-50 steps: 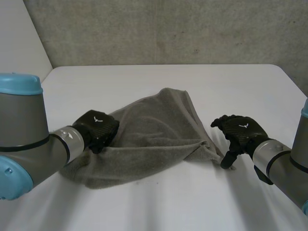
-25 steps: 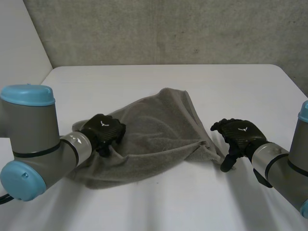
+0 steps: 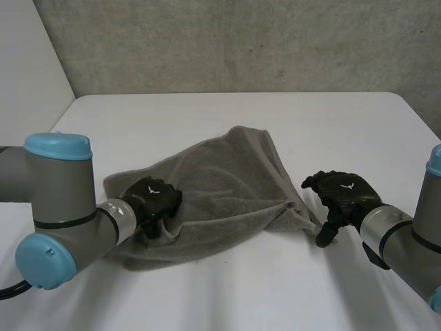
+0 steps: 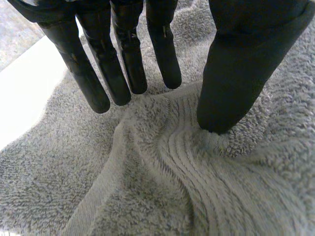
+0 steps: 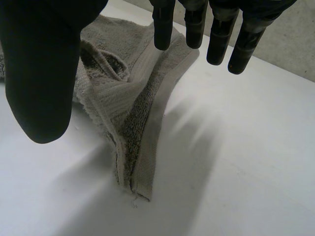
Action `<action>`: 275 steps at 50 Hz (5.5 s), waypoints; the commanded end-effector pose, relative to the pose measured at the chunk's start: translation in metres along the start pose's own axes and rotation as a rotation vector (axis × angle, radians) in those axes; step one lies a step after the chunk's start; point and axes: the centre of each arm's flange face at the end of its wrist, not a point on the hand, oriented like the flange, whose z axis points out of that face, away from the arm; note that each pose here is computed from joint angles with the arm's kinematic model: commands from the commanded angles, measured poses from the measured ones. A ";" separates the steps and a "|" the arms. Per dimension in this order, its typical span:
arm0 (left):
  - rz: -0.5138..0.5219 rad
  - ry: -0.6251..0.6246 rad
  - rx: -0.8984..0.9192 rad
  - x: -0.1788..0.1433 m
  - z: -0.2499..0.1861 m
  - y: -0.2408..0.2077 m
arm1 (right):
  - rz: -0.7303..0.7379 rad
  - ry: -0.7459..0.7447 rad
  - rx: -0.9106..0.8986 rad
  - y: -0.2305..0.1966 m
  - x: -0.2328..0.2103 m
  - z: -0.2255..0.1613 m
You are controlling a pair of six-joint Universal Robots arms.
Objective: Fold the laundry
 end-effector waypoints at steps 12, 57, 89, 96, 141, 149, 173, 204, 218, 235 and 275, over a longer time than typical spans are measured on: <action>0.223 -0.100 -0.045 -0.011 -0.022 -0.009 | -0.002 0.006 0.008 -0.003 0.001 0.001; 0.037 -0.380 0.357 -0.045 -0.138 -0.089 | 0.072 0.051 0.111 -0.021 -0.005 0.024; -0.049 -0.450 0.349 -0.082 -0.144 -0.123 | -0.754 0.174 0.167 -0.153 0.046 -0.057; -0.060 -0.358 0.169 -0.080 -0.067 -0.089 | -0.759 0.118 0.047 -0.123 0.052 -0.006; -0.185 -0.442 0.223 -0.063 -0.020 -0.017 | -0.672 0.150 0.230 -0.025 0.021 0.068; -0.145 -0.361 0.000 -0.036 -0.068 0.011 | -0.695 0.056 0.067 -0.013 0.012 0.030; 0.008 -0.315 0.000 -0.051 -0.067 -0.018 | -0.810 0.067 0.025 -0.049 0.042 0.024; 0.012 -0.473 0.069 -0.088 0.044 -0.013 | -0.861 0.227 0.272 -0.019 0.042 0.141; 0.039 -0.785 0.633 -0.168 -0.024 -0.173 | -0.747 0.618 0.912 -0.226 0.081 0.084; -0.249 -0.627 0.545 -0.126 -0.035 -0.107 | -0.562 0.280 0.679 -0.141 0.055 0.069; -0.262 -0.520 0.193 -0.090 -0.022 0.020 | 0.203 0.221 0.103 0.015 0.087 0.070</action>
